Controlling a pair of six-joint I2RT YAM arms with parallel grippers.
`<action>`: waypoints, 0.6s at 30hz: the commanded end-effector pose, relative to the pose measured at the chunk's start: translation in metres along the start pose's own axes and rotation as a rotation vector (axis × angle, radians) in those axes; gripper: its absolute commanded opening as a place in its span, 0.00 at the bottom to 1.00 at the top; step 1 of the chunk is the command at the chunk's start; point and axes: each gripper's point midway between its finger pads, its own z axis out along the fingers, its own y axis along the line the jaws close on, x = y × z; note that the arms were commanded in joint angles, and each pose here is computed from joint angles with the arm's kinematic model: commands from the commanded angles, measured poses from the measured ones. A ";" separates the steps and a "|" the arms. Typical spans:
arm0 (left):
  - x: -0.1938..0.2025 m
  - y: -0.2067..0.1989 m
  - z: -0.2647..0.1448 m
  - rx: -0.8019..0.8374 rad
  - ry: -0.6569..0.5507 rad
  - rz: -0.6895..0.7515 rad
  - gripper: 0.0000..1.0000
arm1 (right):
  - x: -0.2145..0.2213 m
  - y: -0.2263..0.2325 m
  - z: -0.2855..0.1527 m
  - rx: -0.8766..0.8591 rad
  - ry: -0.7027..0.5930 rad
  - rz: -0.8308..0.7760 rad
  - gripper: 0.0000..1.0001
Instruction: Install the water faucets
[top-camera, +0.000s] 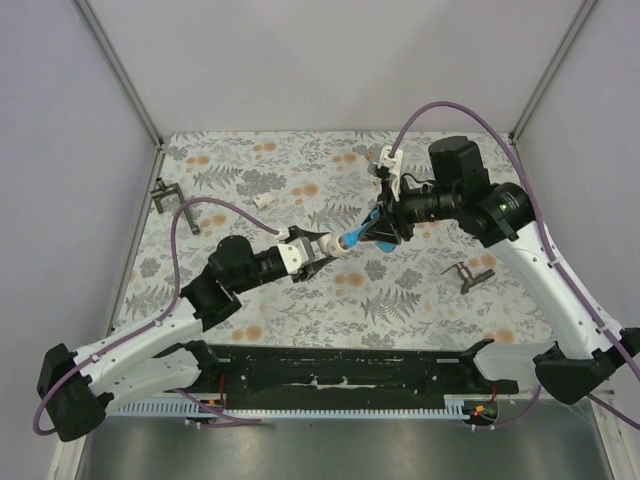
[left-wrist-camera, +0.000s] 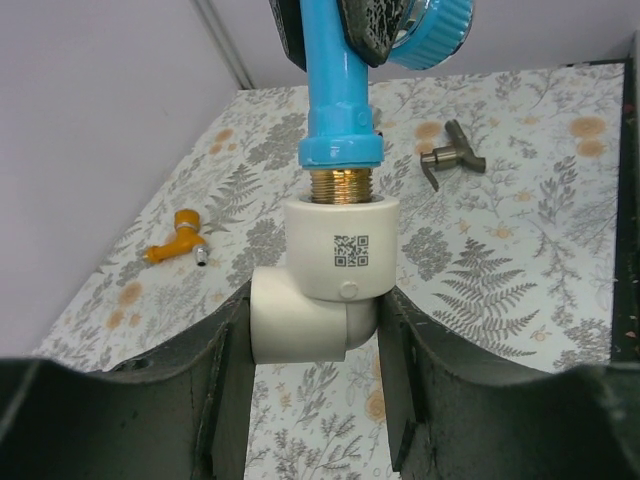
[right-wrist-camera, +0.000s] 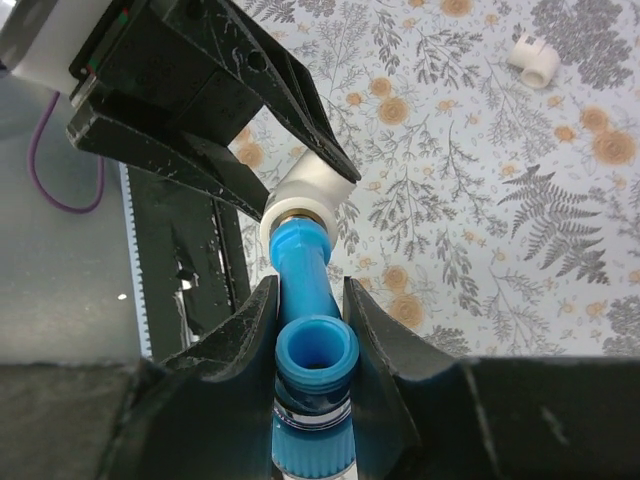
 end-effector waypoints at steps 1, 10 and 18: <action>-0.072 0.016 0.001 -0.077 -0.238 0.228 0.02 | -0.007 0.005 0.015 -0.052 0.004 0.174 0.00; -0.068 0.024 0.011 -0.231 -0.245 0.397 0.02 | 0.000 -0.012 0.032 0.051 0.019 0.528 0.00; -0.068 0.024 0.015 -0.403 -0.274 0.531 0.02 | 0.026 -0.025 0.043 0.181 0.052 0.822 0.00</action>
